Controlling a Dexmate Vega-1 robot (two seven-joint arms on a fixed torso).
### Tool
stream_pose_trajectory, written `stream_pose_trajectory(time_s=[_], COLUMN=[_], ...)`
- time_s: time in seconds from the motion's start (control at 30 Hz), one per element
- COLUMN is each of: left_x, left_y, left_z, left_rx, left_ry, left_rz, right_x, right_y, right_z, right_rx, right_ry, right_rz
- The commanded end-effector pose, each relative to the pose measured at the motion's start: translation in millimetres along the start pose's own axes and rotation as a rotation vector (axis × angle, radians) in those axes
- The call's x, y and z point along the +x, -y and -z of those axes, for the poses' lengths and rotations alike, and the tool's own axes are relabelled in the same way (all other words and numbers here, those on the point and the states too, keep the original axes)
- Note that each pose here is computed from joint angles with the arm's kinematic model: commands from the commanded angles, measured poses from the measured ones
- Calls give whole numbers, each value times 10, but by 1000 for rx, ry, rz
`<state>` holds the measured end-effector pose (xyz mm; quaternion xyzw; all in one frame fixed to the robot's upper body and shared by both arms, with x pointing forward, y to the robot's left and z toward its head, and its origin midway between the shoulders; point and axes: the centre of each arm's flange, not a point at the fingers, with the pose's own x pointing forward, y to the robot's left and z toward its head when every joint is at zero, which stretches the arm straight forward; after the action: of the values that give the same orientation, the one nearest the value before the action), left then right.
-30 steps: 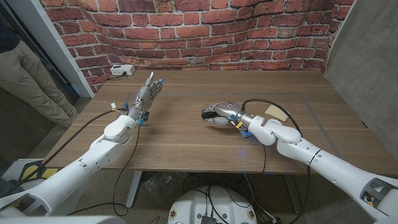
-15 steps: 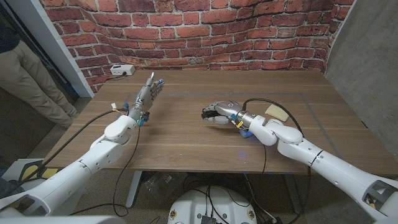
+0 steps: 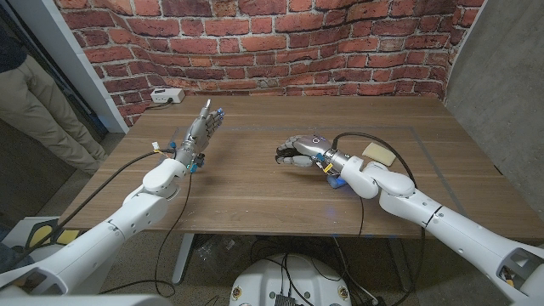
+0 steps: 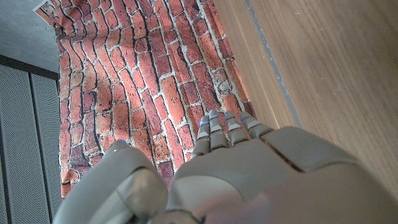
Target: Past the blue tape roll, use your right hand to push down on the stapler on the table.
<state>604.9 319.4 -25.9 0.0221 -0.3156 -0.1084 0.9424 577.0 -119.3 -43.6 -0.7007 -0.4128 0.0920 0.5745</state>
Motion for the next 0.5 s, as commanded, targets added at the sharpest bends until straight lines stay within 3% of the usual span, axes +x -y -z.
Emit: stream_pose_trajectory(time_s=[0.03,0.5], left_x=[-12,-11], left_y=[3,1], left_z=[-10,-25], left_rx=[3,6], left_ry=[1,3], left_rz=[2,7], right_x=[-23,-97], right_y=[93,247], right_z=[-18,52], right_rx=[8,97], right_ry=[-5,-42], right_rz=[40,111])
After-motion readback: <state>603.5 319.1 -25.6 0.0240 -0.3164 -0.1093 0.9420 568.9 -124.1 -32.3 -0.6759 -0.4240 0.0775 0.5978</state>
